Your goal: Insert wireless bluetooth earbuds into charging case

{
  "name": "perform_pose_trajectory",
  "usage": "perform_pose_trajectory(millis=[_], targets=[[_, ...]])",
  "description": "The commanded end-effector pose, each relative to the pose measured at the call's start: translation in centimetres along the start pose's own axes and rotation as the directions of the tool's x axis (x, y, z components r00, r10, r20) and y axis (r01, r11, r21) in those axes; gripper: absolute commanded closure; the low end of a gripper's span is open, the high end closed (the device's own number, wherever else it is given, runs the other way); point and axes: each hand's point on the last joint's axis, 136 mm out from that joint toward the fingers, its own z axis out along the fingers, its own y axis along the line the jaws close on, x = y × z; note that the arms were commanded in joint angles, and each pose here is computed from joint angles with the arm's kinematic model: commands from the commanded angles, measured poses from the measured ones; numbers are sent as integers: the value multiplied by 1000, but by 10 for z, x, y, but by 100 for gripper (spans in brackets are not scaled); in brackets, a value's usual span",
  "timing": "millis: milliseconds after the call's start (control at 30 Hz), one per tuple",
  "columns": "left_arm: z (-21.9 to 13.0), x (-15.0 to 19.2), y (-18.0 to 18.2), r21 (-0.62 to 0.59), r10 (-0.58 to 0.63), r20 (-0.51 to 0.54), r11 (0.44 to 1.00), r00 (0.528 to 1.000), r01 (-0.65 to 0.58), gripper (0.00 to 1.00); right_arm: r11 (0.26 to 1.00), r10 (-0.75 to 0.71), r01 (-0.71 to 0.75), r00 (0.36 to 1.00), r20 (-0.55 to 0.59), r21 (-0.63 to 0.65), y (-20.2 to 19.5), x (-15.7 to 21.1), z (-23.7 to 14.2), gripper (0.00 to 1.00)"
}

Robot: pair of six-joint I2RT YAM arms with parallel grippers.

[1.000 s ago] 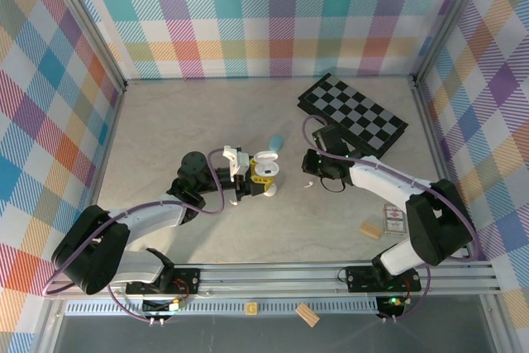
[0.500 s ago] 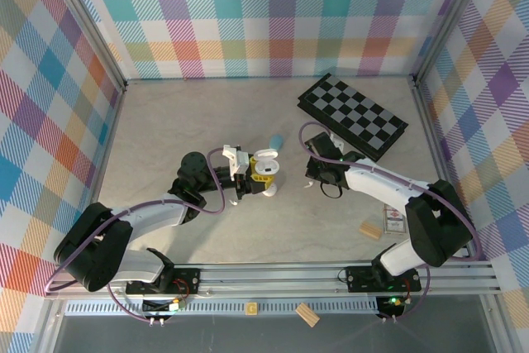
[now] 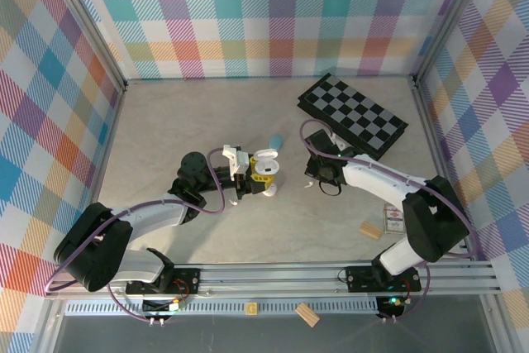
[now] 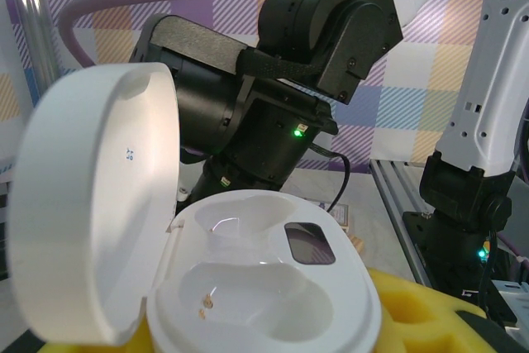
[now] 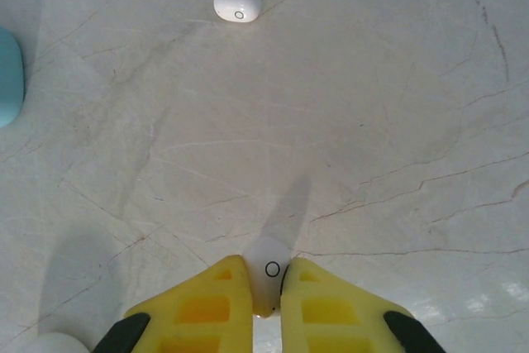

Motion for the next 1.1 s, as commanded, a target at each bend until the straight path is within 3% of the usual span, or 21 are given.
perform_pose_trajectory(millis=[0,567,833,1067], targets=[[-4,-17,-4,0,59,51,998,997,-59,74,998,49,-47,997,-62,33,-2,5,3,89],[-6,-14,-7,2,65,54,998,996,-65,74,994,105,-101,985,-140,34,-2,11,6,89],[-5,-11,-6,3,64,57,998,996,-64,74,999,-35,30,971,-234,-27,4,19,11,87],[-4,-10,-5,5,63,56,998,996,-63,74,994,-105,109,971,-217,7,-1,14,17,86]])
